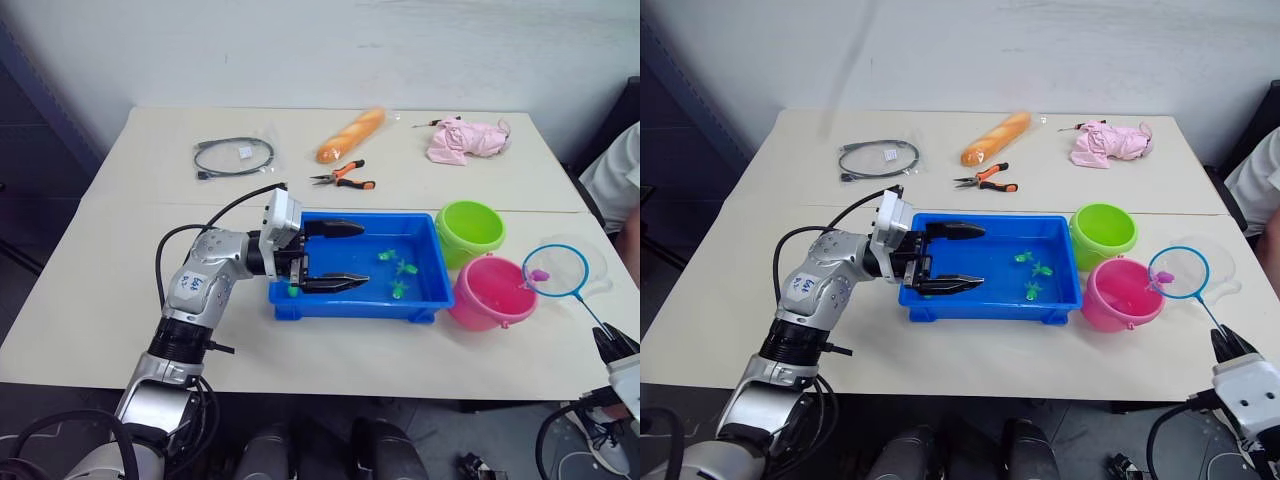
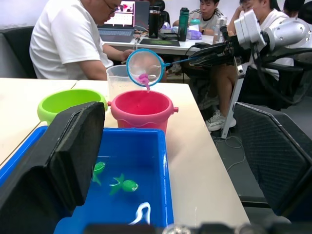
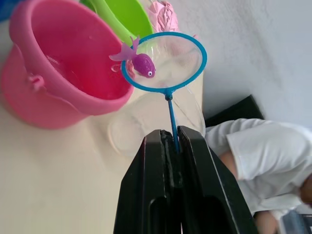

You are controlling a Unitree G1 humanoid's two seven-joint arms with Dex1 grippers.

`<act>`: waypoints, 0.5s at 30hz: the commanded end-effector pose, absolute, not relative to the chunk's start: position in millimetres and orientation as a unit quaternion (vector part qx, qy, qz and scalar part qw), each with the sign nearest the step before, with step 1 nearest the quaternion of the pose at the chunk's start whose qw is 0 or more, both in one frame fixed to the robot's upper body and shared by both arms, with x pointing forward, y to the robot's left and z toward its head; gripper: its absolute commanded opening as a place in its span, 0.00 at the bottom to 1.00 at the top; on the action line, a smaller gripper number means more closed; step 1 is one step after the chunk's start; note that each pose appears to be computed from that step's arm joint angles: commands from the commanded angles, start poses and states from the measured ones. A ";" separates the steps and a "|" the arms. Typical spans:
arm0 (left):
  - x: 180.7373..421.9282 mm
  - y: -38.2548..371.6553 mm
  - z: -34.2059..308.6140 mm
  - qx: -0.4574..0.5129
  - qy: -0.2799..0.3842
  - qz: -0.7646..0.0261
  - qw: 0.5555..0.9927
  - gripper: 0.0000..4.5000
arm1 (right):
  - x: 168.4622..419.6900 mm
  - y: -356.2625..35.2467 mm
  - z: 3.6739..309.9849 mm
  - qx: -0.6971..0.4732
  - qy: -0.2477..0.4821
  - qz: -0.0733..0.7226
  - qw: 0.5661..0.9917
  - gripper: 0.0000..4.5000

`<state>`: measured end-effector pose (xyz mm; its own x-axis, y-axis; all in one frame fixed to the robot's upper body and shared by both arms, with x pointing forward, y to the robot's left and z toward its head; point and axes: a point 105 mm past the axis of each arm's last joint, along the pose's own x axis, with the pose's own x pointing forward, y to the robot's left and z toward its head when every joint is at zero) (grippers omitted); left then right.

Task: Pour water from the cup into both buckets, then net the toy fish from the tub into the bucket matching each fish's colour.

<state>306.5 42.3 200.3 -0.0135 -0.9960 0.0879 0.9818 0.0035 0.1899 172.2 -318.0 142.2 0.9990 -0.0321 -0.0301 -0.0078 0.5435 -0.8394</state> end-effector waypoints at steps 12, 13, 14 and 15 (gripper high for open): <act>304.7 44.7 212.2 0.046 -0.127 -0.692 0.709 1.00 | 177.9 -299.0 137.6 -0.761 -0.036 0.015 0.647 0.00; 304.7 44.7 212.2 0.046 -0.127 -0.692 0.710 1.00 | 177.2 -301.5 141.0 -0.763 -0.040 0.000 0.645 0.00; 304.7 44.7 212.1 0.046 -0.127 -0.691 0.710 1.00 | 176.9 -303.3 142.2 -0.764 -0.041 -0.006 0.644 0.00; 304.7 44.7 212.2 0.045 -0.127 -0.691 0.710 1.00 | 176.3 -303.7 145.8 -0.768 -0.049 -0.014 0.638 0.00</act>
